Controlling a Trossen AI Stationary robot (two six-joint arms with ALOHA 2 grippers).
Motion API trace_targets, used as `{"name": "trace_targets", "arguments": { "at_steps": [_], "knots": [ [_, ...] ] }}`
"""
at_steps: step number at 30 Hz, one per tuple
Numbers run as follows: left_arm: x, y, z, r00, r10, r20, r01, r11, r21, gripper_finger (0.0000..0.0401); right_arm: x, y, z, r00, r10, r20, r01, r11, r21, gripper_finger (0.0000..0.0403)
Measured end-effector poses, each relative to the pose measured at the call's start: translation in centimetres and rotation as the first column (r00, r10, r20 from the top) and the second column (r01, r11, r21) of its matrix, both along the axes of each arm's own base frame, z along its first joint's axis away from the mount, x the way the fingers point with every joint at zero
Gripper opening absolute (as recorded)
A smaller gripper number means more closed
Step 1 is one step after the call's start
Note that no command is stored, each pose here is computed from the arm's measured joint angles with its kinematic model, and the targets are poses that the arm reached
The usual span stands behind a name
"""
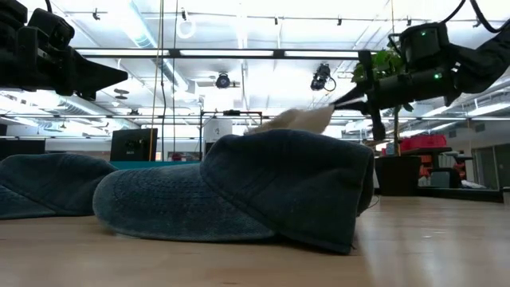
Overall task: Pick & Place hat
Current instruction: Put the brown cap into the red bin
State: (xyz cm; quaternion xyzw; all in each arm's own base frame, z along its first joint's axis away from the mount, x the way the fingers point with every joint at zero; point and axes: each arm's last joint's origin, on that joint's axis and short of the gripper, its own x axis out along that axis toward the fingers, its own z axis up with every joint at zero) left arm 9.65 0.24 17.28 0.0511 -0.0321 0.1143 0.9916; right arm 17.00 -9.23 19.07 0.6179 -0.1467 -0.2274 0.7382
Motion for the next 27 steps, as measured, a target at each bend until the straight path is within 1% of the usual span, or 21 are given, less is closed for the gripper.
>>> {"name": "trace_targets", "arguments": {
  "at_steps": [5,7,9,13,17,19,21,24,27],
  "knots": [
    [0.0,0.0,0.0,1.000,0.000,0.000,0.000,1.000,0.000,0.0003,-0.3,0.1,-1.7,0.985,0.013,-0.174,-0.002,0.998,0.064,0.0000],
    [0.0,0.0,0.0,1.000,0.000,0.000,0.000,1.000,0.000,0.0003,-0.4,0.1,-2.2,0.973,0.034,-0.230,-0.018,0.997,0.071,0.0000],
    [0.0,0.0,0.0,1.000,0.000,-0.001,0.000,1.000,0.000,0.0003,-0.5,0.0,-2.4,0.966,0.042,-0.256,-0.028,0.998,0.057,0.0000],
    [0.0,0.0,0.0,1.000,0.000,0.000,0.000,1.000,0.000,0.0003,-0.8,-0.8,-2.0,0.974,0.005,-0.227,0.002,1.000,0.027,0.0000],
    [0.0,0.0,0.0,1.000,0.000,0.000,0.000,1.000,0.000,0.0003,-1.1,-1.6,-0.8,0.992,-0.055,-0.112,0.053,0.998,-0.025,0.0000],
    [0.0,0.0,0.0,1.000,0.000,0.000,0.000,1.000,0.000,0.0003,-1.2,-2.0,-0.1,0.995,-0.091,-0.043,0.090,0.995,-0.041,0.0000],
    [0.0,0.0,0.0,1.000,0.000,0.000,0.000,1.000,0.000,0.0003,-1.4,-2.2,0.3,0.994,-0.106,-0.002,0.106,0.993,-0.055,0.0000],
    [0.0,0.0,0.0,1.000,0.000,0.000,0.000,1.000,0.000,0.0003,-1.6,-2.5,-0.1,0.995,-0.098,-0.032,0.097,0.995,-0.038,0.0000],
    [0.0,0.0,0.0,1.000,0.000,-0.001,0.000,1.000,0.000,0.0003,-2.1,-2.8,-1.5,0.987,-0.031,-0.155,0.037,0.999,0.037,0.0000]
  ]
}}
